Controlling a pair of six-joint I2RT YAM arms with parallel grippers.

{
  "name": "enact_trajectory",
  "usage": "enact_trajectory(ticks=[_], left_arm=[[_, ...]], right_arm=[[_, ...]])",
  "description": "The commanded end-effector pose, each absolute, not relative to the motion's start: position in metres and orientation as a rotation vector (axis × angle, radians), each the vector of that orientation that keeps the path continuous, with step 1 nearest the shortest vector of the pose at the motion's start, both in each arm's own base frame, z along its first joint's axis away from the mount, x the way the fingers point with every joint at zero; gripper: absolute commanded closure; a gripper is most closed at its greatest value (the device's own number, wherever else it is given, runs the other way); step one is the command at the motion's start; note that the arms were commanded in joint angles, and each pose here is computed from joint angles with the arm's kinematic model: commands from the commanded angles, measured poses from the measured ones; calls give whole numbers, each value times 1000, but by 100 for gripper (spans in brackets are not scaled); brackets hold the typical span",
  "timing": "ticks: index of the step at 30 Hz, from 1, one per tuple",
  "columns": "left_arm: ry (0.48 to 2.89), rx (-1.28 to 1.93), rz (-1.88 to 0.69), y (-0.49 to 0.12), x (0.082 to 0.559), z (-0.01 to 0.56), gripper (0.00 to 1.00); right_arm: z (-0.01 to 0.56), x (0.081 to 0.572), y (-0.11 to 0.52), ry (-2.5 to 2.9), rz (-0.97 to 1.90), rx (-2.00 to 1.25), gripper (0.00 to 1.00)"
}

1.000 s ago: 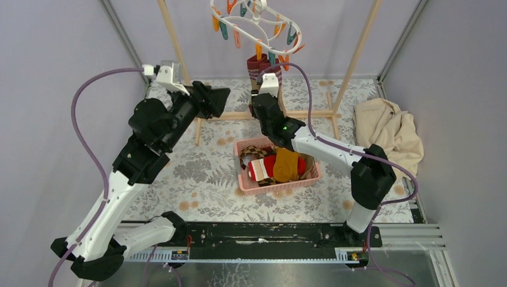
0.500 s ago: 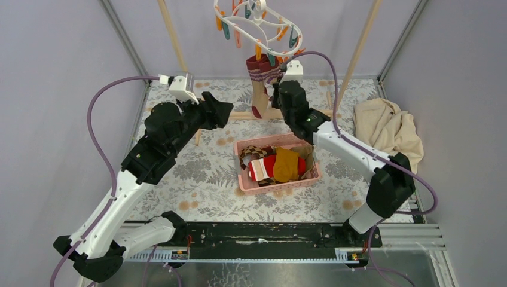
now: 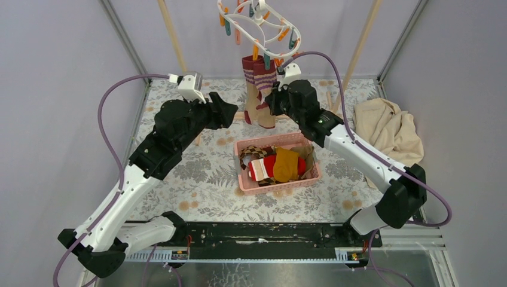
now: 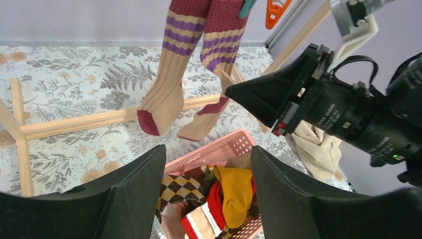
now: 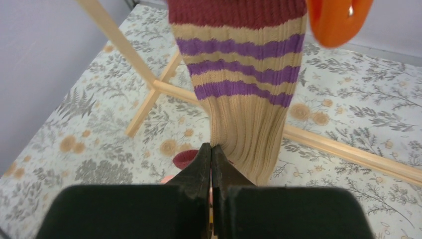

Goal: Remove the socks clipped to the hanger
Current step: Remove the sock from the hanger.

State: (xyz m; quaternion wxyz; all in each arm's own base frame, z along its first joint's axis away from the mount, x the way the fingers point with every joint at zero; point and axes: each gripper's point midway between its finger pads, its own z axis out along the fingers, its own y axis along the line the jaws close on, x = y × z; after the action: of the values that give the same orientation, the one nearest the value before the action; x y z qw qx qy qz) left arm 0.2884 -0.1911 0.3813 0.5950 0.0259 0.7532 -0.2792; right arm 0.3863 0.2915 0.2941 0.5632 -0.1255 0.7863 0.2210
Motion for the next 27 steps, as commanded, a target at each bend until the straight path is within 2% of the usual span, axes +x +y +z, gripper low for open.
enact_trajectory(ticks=[1, 10, 14, 27], left_arm=[[1693, 61, -700, -199, 293, 398, 30], [1656, 77, -713, -208, 304, 409, 28], [1651, 84, -732, -213, 318, 415, 23], [1612, 88, -835, -211, 352, 437, 20]], right_arm=[[329, 358, 292, 1778, 643, -353, 100], [344, 327, 290, 1730, 749, -411, 100], [347, 321, 285, 1729, 749, -413, 100], [367, 306, 273, 1690, 761, -396, 100]])
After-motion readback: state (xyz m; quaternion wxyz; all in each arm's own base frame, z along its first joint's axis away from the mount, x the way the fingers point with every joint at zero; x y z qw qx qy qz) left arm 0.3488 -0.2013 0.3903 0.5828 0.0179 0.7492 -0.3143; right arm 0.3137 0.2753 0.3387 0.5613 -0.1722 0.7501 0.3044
